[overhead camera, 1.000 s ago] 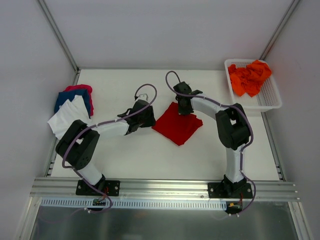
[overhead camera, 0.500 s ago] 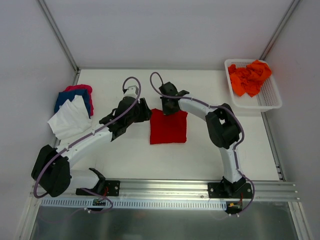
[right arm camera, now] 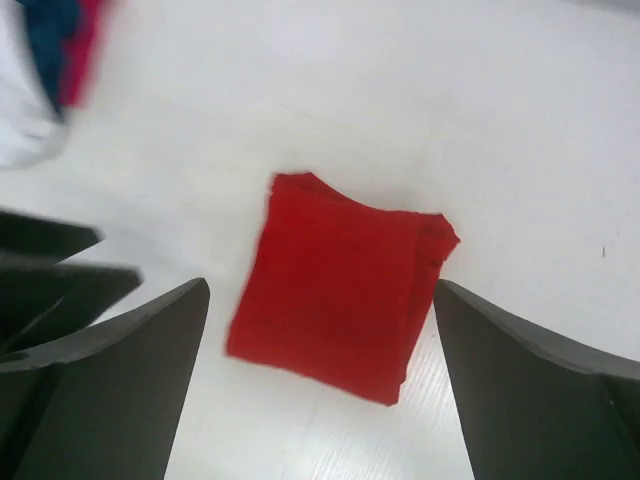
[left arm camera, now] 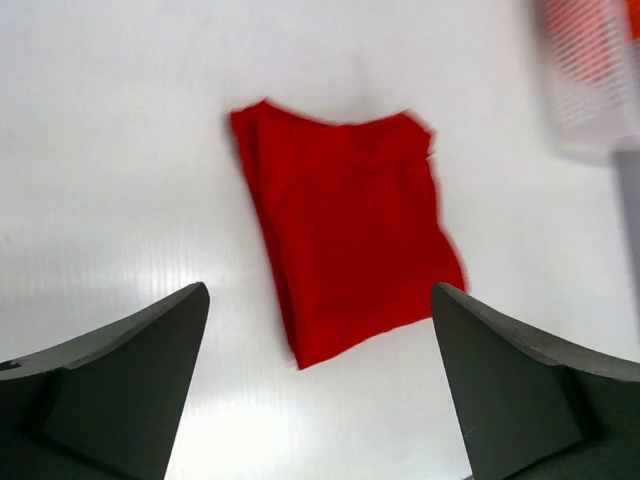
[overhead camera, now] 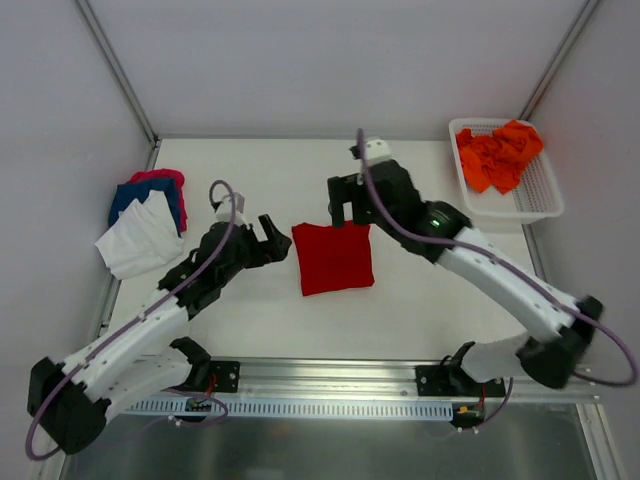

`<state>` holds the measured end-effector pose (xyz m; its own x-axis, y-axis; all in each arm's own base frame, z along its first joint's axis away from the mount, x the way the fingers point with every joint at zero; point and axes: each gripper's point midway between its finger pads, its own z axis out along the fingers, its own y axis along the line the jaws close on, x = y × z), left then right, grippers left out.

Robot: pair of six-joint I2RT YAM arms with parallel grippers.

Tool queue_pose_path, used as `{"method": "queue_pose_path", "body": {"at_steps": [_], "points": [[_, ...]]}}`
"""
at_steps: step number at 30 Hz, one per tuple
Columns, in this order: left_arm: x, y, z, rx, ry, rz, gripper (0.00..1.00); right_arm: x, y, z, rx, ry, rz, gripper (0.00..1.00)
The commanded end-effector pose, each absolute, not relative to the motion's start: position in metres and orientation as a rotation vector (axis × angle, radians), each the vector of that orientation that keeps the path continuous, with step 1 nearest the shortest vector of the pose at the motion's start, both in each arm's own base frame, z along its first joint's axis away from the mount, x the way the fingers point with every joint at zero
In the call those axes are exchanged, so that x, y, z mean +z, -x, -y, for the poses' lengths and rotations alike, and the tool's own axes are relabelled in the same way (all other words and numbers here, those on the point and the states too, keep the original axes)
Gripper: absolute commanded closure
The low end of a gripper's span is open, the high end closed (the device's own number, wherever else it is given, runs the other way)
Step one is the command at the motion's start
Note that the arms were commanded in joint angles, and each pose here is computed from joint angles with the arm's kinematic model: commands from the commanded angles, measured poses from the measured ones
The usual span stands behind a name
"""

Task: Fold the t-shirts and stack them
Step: Fold the tshirt

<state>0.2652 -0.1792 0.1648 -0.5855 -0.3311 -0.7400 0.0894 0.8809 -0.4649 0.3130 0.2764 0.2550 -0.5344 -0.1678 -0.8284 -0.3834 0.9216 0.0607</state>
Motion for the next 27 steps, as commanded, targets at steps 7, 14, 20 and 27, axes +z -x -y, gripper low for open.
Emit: {"method": "queue_pose_path", "body": {"at_steps": [7,14,20,27], "points": [[0.254,-0.224,0.204,-0.994,0.091,-1.904,0.01,0.280,-0.204,-0.218,0.692,0.264,-1.931,0.00],[0.224,-0.201,0.241,-1.155,-0.085,-2.078,0.01,0.260,-0.169,-0.234,0.947,0.300,-1.845,0.01],[0.223,-0.199,0.227,-1.141,0.034,-2.007,0.01,0.237,-0.161,-0.240,0.943,0.301,-1.925,0.00],[0.229,-0.195,0.204,-1.096,0.069,-1.868,0.01,0.234,-0.161,-0.244,0.901,0.327,-1.903,0.01]]}}
